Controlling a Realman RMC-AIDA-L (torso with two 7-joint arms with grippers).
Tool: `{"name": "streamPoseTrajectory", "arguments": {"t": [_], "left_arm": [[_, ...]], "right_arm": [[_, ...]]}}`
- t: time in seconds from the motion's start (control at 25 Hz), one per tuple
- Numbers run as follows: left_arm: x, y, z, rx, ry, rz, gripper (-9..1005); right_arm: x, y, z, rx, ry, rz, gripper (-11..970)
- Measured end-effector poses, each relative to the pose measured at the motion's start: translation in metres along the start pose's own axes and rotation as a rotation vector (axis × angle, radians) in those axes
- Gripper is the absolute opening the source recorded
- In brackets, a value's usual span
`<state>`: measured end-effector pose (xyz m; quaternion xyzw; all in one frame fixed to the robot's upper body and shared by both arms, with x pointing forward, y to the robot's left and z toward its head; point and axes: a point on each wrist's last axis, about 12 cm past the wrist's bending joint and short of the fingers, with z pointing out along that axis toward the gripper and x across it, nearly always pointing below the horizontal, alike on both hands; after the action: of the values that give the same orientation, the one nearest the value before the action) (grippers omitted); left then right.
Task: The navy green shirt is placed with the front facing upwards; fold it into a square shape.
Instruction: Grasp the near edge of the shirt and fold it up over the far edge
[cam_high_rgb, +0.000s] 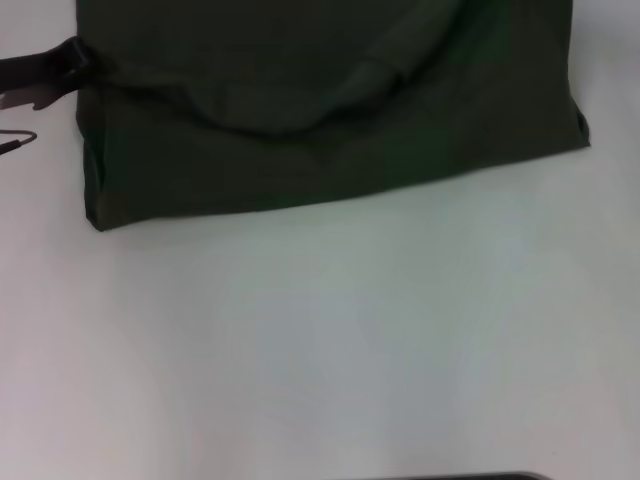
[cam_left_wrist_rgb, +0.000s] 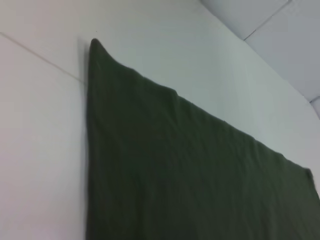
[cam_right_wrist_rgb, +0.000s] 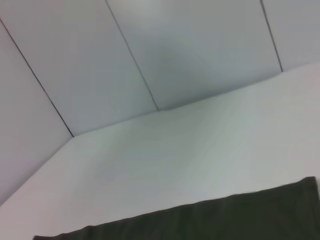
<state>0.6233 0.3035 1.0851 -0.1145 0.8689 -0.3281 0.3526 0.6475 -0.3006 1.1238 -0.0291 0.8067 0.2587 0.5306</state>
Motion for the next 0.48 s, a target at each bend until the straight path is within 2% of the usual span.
{"name": "streamPoseTrajectory", "arguments": {"t": [0.24,0.48], "left_arm": [[0.004,-0.004,0.011,-0.042,-0.021,0.036,163],[0.004,-0.007,0.014,-0.054,-0.029,0.048,166]], "right_arm": [[0.015,0.007,0.019,0.042,0.055,-0.058,50],[0.016,0.008,0.025,0.078,0.066,-0.094,66]]}}
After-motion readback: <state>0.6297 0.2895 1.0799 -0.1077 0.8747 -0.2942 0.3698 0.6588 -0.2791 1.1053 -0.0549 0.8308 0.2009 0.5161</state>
